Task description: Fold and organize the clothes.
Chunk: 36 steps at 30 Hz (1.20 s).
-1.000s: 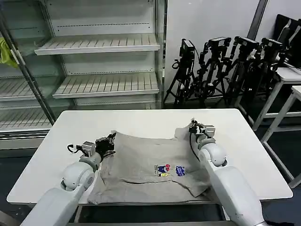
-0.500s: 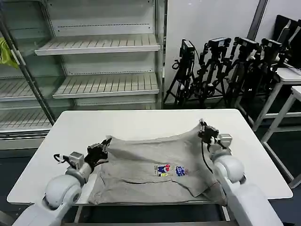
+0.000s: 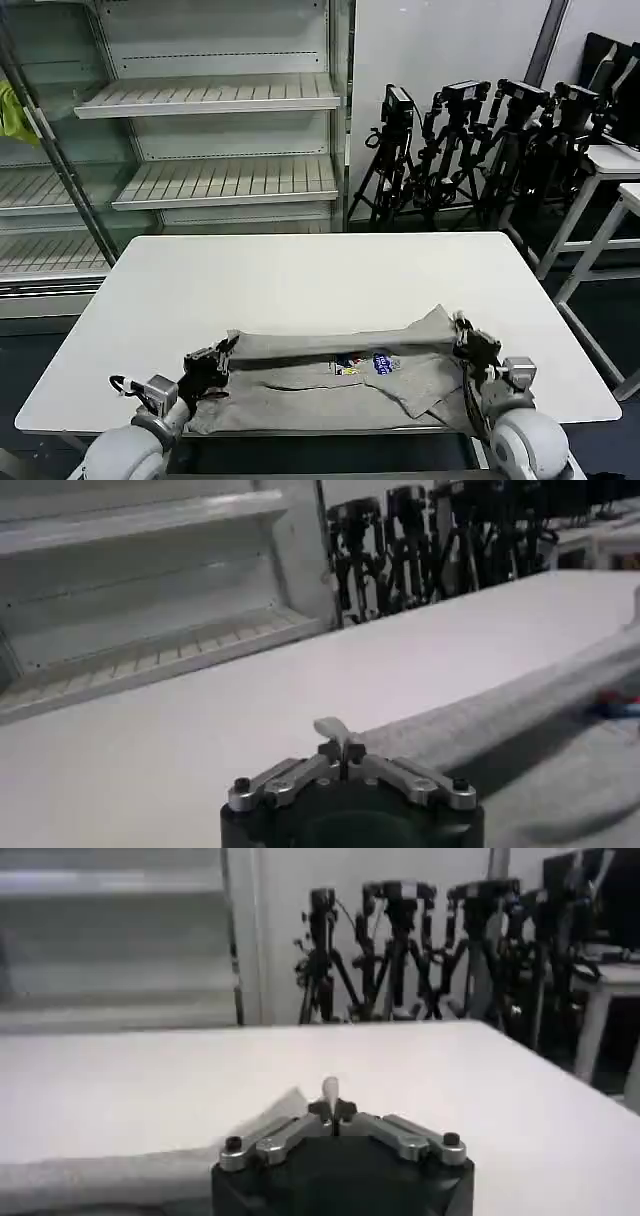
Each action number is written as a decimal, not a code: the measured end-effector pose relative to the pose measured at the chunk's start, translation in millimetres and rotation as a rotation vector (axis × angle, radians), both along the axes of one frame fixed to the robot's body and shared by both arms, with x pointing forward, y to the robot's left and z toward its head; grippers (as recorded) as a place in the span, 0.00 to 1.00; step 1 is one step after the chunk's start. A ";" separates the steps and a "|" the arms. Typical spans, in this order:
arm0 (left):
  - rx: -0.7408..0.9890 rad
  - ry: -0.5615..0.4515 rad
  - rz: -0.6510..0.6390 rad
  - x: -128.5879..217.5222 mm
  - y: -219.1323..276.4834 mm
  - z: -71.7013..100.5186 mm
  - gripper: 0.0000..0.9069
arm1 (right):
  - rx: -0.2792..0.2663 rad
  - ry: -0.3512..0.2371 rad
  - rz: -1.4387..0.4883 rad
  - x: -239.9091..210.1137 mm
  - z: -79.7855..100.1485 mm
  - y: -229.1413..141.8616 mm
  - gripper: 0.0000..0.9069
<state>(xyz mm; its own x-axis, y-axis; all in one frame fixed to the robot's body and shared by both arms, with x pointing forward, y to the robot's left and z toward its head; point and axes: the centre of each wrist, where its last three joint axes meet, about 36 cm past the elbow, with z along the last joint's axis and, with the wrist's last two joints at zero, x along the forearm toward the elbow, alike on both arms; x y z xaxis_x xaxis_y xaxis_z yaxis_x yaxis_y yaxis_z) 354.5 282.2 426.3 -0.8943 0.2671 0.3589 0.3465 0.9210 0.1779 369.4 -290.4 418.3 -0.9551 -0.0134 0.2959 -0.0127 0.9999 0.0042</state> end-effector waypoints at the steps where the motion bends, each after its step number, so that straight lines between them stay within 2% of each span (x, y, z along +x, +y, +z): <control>1: 0.004 0.005 0.001 -1.5 -0.5 -2.6 1.00 | -0.001 0.009 0.001 -3.5 -1.8 1.0 1.00; 6: 0.011 0.010 0.011 -7.3 -3.1 -8.3 1.00 | -0.003 0.025 0.002 -20.2 -3.1 3.1 1.00; 10: 0.000 -0.001 0.023 -13.1 -6.2 -7.5 1.00 | -0.002 0.004 0.004 -32.5 4.9 4.3 1.00; 20: -0.071 -0.082 0.131 -36.2 -20.8 18.8 1.00 | -0.009 -0.076 -0.013 -65.4 35.5 4.2 1.00; 23: -0.103 -0.075 0.194 -44.2 -23.0 20.5 1.00 | -0.009 -0.084 -0.017 -74.4 39.7 5.7 1.00; 36: -0.322 0.060 0.376 -62.2 -50.1 -7.0 1.00 | -0.008 -0.100 -0.030 -96.8 52.3 10.0 1.00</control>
<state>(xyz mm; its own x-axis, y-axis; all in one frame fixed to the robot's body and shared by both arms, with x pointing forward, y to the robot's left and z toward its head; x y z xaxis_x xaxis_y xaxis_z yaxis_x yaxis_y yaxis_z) 292.3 232.2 419.4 -0.9304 0.0355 0.3648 -0.0194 0.9891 -0.1457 272.5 -280.4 470.6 -0.9798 0.0177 0.1993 0.0173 0.9998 -0.0038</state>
